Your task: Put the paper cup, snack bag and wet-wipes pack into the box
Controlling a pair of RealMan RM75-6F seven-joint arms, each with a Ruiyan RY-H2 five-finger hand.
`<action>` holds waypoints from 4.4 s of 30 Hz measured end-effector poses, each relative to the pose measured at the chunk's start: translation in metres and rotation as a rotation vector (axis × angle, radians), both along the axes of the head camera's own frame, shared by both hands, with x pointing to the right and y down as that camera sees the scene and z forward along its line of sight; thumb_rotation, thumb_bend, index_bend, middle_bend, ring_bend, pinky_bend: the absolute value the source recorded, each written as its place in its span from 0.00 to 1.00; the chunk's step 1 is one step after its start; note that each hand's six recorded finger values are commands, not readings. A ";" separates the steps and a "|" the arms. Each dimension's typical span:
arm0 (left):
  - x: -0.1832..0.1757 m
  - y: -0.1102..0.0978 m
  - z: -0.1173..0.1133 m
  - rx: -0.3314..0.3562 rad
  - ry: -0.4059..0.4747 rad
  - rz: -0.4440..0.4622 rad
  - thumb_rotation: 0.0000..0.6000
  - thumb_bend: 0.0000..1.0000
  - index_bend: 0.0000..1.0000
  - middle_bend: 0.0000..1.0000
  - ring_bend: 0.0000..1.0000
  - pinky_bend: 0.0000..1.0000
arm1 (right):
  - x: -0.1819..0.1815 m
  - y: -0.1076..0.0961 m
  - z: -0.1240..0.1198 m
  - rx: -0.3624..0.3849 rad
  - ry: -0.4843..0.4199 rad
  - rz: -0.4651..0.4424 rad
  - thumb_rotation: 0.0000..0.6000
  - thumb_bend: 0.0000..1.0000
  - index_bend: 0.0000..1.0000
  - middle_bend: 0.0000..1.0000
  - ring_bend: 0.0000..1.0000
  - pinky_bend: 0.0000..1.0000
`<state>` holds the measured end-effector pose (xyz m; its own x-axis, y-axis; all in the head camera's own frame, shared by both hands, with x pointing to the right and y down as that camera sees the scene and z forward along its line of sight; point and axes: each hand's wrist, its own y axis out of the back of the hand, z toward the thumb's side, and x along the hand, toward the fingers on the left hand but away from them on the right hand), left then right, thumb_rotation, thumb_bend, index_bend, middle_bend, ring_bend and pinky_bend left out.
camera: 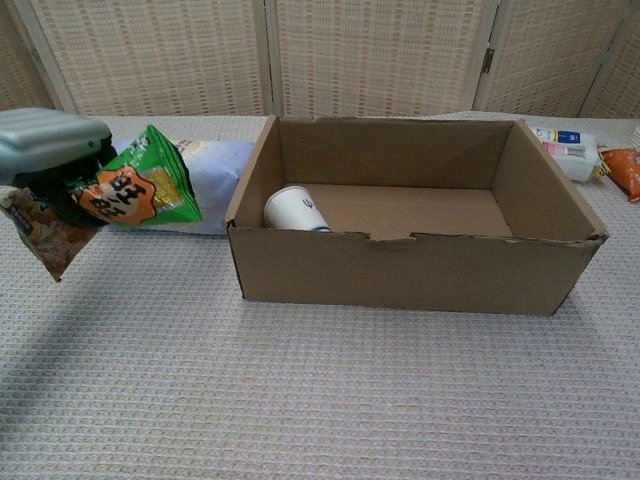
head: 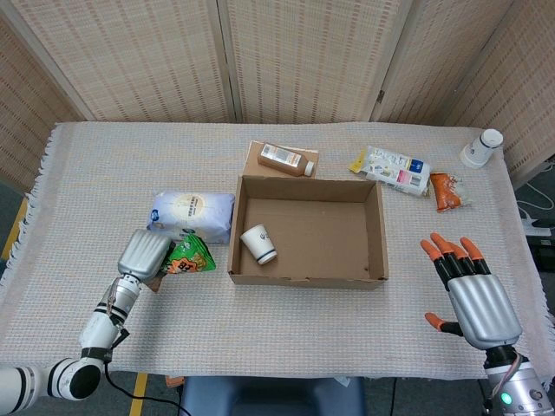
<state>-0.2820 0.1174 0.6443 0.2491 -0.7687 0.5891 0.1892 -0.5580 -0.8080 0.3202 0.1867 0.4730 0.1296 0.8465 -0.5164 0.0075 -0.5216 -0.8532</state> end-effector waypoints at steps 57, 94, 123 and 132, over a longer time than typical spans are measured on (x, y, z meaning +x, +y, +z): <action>0.224 -0.064 -0.068 0.229 0.261 0.162 1.00 0.16 0.00 0.00 0.00 0.13 | 0.001 0.000 0.000 -0.014 -0.006 -0.003 1.00 0.08 0.07 0.00 0.00 0.00; 0.032 -0.089 -0.026 -0.071 -0.128 0.096 1.00 0.15 0.00 0.00 0.00 0.18 | 0.001 0.000 0.000 -0.010 0.002 -0.001 1.00 0.08 0.07 0.00 0.00 0.00; 0.021 -0.114 0.056 -0.176 -0.230 0.028 1.00 0.14 0.00 0.00 0.00 0.17 | 0.006 -0.004 0.011 -0.060 0.008 0.033 1.00 0.08 0.07 0.00 0.00 0.00; 0.013 -0.108 0.073 -0.212 -0.220 0.018 1.00 0.14 0.00 0.00 0.00 0.17 | 0.007 -0.006 0.016 -0.071 0.025 0.039 1.00 0.08 0.07 0.00 0.00 0.00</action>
